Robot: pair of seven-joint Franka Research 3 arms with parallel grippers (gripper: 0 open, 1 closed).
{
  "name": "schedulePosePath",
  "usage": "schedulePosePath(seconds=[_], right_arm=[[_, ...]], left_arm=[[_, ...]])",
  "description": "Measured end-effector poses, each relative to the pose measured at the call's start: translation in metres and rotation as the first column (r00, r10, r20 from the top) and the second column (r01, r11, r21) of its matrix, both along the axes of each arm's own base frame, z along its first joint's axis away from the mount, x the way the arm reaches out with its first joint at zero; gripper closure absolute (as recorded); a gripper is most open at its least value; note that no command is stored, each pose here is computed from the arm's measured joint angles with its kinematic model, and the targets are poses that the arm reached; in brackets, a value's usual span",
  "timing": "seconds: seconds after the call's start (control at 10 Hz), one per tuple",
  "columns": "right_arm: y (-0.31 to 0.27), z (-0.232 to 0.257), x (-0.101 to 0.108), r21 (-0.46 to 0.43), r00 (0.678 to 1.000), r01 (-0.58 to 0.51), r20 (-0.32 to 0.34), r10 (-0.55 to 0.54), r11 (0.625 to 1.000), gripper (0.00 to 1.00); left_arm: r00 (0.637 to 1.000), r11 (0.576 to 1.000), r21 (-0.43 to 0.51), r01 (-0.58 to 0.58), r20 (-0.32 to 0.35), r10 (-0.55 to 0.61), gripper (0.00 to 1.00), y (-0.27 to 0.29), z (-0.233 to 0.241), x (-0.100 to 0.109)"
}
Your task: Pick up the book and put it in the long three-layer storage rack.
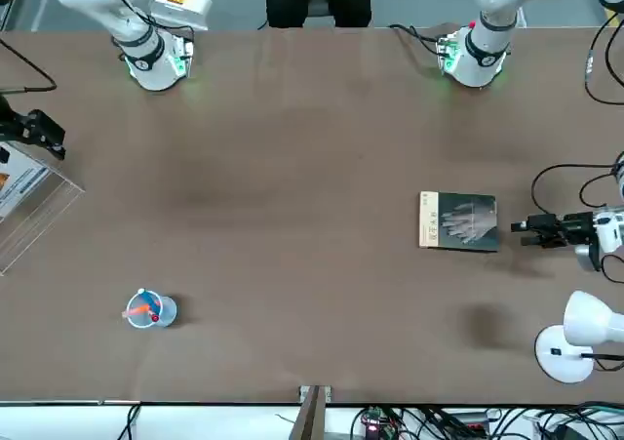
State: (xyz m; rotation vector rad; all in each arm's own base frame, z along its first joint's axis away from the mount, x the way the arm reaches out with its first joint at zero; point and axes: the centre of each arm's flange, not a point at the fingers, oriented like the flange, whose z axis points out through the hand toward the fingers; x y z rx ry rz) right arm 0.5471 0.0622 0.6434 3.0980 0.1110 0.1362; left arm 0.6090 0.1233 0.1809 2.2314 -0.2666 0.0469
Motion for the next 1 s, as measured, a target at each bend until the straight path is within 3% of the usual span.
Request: schedulePosePath(seconds=[1.0], right_arm=[[-0.001,0.0,0.0,0.0,1.0,0.001,0.0,-0.001,1.0,0.0]], left_arm=[[0.999,0.998,-0.061,-0.032,-0.022,0.031,0.07,-0.004,-0.035,0.004]])
